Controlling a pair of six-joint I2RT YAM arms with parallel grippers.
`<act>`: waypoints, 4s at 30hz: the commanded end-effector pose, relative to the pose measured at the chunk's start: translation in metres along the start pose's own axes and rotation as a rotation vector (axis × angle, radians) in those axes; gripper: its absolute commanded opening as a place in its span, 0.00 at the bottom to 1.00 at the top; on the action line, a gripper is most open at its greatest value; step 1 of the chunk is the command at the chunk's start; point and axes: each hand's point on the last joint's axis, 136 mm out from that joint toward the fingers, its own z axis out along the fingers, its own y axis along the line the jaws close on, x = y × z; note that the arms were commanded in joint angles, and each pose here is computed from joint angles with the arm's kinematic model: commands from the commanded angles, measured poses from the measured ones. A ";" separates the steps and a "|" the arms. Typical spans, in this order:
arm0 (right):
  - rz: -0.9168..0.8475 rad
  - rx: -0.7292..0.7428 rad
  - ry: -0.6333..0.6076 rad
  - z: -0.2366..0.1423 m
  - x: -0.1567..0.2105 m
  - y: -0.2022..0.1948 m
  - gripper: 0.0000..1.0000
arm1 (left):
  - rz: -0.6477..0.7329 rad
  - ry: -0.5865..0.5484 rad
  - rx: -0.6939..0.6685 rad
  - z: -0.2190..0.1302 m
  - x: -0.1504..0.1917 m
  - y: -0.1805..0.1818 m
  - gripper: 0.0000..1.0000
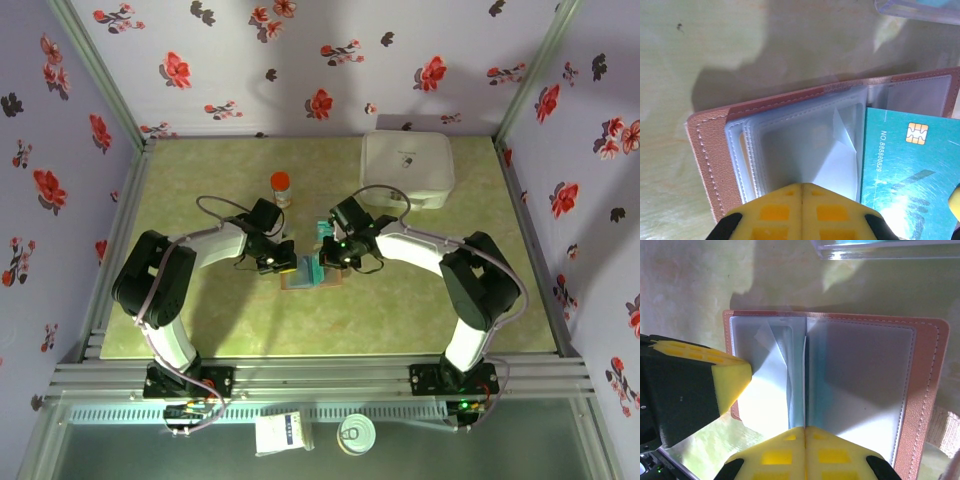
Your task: Take the credit cards out of the card holder
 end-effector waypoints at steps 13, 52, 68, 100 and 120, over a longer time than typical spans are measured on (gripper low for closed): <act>0.019 0.036 0.023 0.013 -0.003 -0.004 0.15 | -0.002 0.017 -0.005 -0.003 0.004 0.002 0.02; -0.725 0.256 0.025 -0.080 -0.039 0.002 0.00 | 0.017 -0.031 -0.101 -0.014 -0.016 0.025 0.04; -1.448 0.321 0.337 -0.076 -0.096 -0.016 0.00 | 0.002 -0.087 -0.078 -0.046 -0.017 0.024 0.08; -1.389 0.238 0.318 -0.049 -0.129 -0.016 0.15 | -0.025 -0.071 -0.050 -0.041 -0.017 0.019 0.12; -0.489 0.140 -0.204 -0.056 -0.101 0.028 0.15 | 0.009 -0.033 -0.019 -0.012 -0.002 -0.002 0.08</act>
